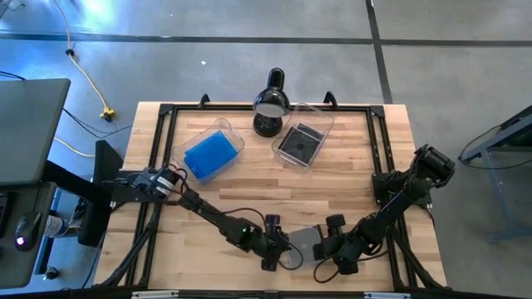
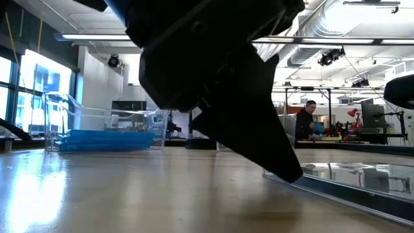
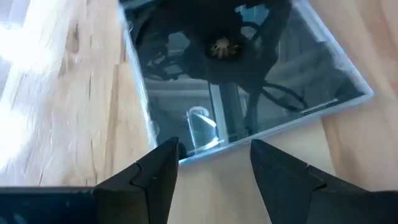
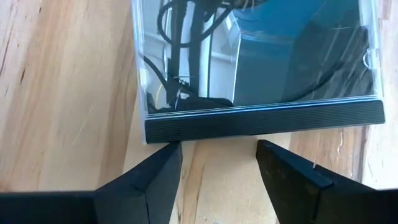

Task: Pick & place jewel cases by type
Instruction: Put the black CD case into the right transparent bin

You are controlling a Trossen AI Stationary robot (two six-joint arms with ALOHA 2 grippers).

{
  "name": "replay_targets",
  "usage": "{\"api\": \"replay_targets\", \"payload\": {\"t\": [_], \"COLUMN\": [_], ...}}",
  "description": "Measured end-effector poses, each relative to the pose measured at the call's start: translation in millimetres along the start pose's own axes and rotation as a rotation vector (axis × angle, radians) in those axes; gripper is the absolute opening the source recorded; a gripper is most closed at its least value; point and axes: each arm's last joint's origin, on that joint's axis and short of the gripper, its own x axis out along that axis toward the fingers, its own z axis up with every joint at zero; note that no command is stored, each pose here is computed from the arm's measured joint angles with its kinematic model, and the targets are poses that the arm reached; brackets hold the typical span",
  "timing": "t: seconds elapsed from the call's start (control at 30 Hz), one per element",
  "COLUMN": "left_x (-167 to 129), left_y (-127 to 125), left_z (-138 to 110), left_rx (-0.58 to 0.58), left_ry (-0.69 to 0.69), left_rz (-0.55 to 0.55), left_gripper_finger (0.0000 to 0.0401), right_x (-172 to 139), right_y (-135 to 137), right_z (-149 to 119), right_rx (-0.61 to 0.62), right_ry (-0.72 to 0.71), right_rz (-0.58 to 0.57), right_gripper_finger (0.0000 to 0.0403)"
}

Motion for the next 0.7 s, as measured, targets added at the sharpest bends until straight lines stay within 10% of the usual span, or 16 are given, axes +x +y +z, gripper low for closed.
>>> {"api": "replay_targets", "payload": {"t": [0.4,0.7], "left_x": [-10,-3], "left_y": [-23,-13], "left_z": [6,7], "left_rx": [0.467,0.571], "left_ry": [-0.054,-0.041], "left_rz": [0.007,0.007], "left_gripper_finger": [0.0197,0.0197], "right_x": [0,1], "right_y": [1,2], "right_z": [2,5], "right_rx": [0.003,0.003], "right_ry": [-0.021,-0.06], "right_rz": [0.002,0.007], "right_gripper_finger": [0.0209,0.0209]}}
